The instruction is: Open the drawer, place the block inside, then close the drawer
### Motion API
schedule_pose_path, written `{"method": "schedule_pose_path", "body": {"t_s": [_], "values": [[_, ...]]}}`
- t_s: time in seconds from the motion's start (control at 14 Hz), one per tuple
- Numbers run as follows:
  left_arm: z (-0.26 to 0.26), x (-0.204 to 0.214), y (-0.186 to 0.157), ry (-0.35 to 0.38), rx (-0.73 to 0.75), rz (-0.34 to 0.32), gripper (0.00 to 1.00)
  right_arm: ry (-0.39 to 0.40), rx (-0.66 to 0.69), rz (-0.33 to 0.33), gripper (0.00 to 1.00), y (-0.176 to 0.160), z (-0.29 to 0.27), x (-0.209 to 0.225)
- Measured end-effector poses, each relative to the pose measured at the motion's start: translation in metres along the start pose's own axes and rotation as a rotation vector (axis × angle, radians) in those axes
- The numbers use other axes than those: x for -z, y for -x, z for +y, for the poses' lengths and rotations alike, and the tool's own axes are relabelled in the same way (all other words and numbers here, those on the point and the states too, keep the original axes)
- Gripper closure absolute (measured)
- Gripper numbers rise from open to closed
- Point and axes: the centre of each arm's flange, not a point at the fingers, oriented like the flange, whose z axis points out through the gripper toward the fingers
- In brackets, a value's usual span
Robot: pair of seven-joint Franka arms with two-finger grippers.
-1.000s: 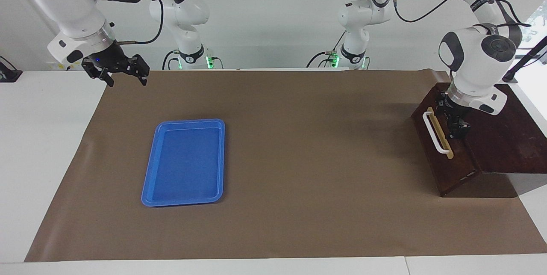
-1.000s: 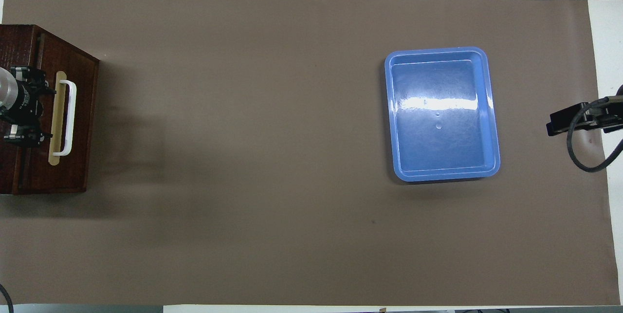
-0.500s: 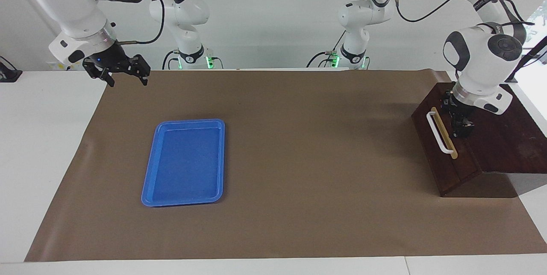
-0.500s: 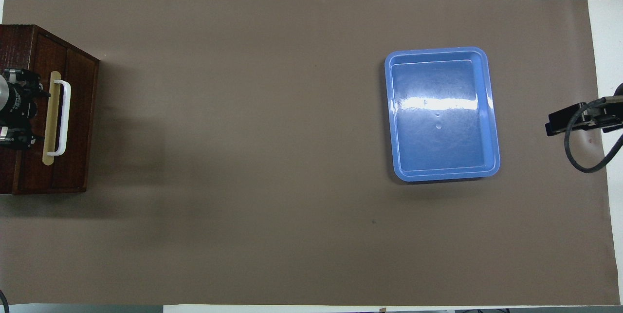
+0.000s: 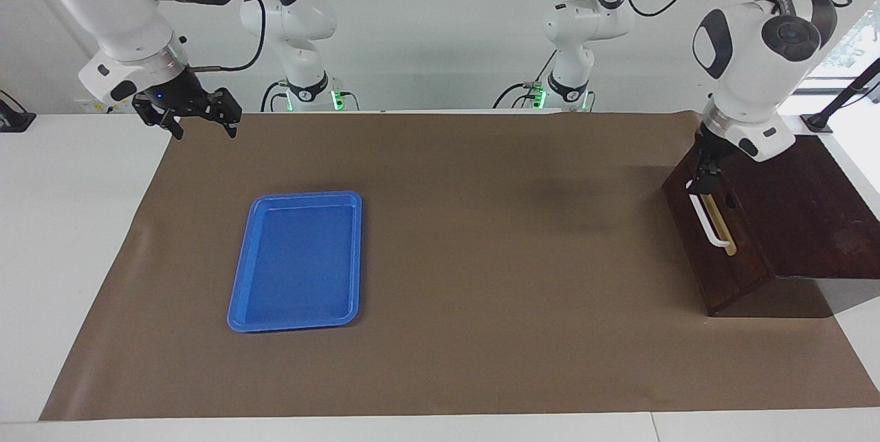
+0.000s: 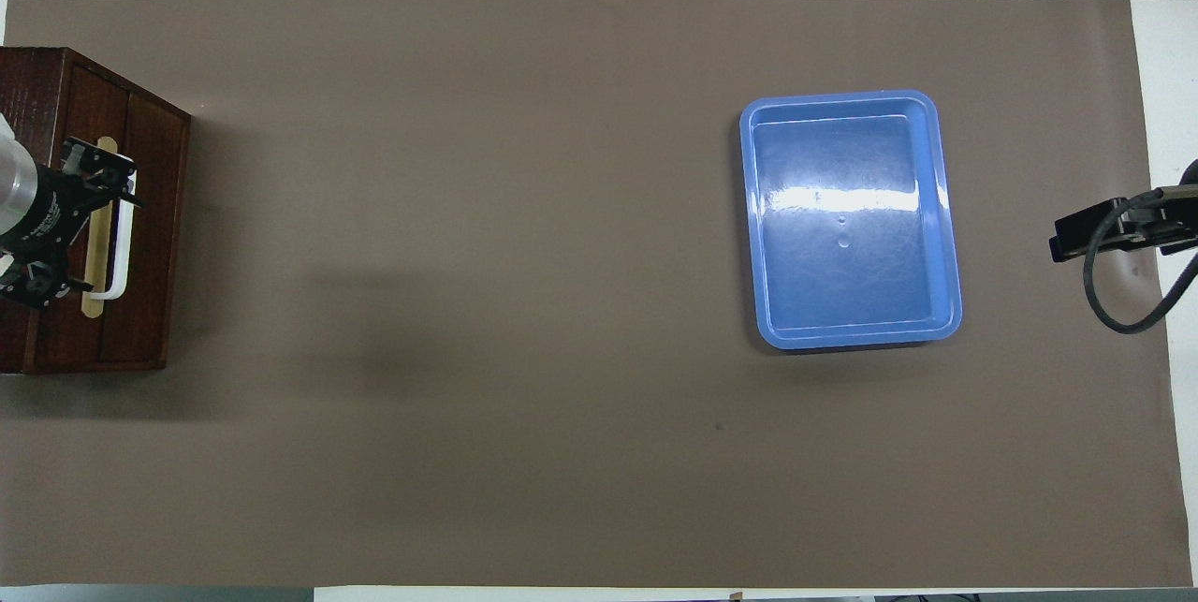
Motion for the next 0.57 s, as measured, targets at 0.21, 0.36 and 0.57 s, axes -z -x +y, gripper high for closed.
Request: {"method": "schedule_pose_path", "body": {"t_s": [0.21, 0.36, 0.57], "values": [[-0.014, 0.034, 0.009, 0.055, -0.265, -0.059, 0.00, 0.000, 0.002, 0.000, 0.00, 0.000, -0.001, 0.000], [-0.016, 0.034, 0.014, 0.046, -0.468, -0.086, 0.00, 0.000, 0.002, 0.001, 0.00, 0.000, -0.001, 0.000], [-0.010, 0.025, 0.021, 0.032, -0.704, -0.114, 0.00, 0.000, 0.002, 0.001, 0.00, 0.000, -0.001, 0.000]]}}
